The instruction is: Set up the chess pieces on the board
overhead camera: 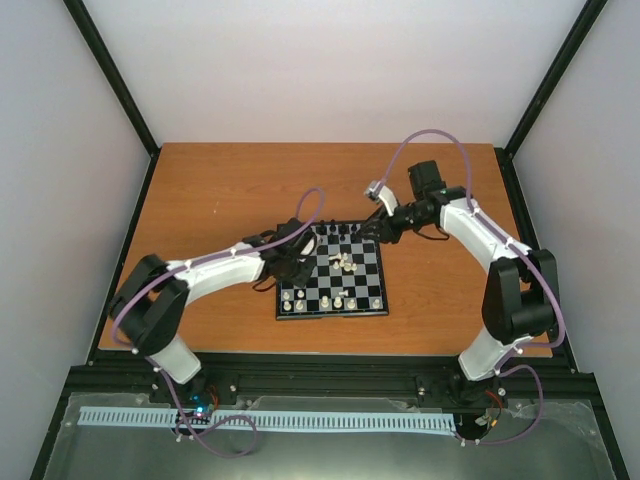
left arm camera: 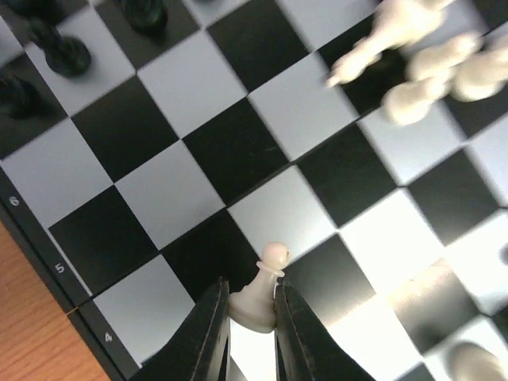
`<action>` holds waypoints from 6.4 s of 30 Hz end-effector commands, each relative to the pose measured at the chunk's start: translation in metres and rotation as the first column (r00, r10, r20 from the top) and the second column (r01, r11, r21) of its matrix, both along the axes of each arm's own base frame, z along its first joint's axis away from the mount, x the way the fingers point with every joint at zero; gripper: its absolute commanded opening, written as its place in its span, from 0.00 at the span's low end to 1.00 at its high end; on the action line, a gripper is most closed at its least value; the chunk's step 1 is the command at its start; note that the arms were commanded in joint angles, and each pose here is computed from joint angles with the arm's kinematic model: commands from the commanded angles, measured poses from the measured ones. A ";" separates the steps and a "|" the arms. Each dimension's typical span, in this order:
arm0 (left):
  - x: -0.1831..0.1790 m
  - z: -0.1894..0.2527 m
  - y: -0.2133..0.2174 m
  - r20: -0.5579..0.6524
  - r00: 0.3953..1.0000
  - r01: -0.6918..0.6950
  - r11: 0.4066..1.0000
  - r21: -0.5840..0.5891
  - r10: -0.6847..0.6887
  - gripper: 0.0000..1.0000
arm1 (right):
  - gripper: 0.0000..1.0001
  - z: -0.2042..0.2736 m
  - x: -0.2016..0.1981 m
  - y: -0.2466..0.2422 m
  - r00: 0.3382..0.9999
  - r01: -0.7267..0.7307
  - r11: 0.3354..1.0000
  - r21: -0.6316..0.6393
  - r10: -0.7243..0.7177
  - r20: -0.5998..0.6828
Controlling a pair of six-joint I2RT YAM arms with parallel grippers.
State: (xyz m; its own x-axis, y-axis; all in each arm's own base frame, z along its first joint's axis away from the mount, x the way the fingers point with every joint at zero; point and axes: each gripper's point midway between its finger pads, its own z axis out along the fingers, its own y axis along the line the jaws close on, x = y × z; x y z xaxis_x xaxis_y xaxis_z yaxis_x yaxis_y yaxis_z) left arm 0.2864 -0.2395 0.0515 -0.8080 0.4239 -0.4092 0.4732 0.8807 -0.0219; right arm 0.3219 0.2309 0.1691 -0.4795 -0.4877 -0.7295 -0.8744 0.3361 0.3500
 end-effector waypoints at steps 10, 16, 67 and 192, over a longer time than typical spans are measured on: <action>-0.011 0.098 -0.051 0.271 0.948 0.257 0.903 -0.344 -0.166 0.10 | 0.38 0.017 -0.017 0.027 0.886 -0.044 0.953 0.300 0.176 -0.429; -0.018 0.104 -0.057 0.284 0.938 0.295 0.883 -0.365 -0.197 0.10 | 0.40 0.005 -0.032 0.047 0.857 -0.088 0.957 0.275 0.214 -0.468; 0.010 0.180 0.007 0.293 0.947 -0.069 0.976 -0.208 0.129 1.00 | 0.06 -0.025 -0.022 -0.005 0.994 -0.071 0.944 -0.323 0.092 0.051; 0.076 0.202 0.061 0.456 0.856 -0.231 0.969 -0.087 0.245 0.95 | 0.25 -0.136 -0.079 0.028 0.805 -0.434 0.629 -0.645 0.592 0.037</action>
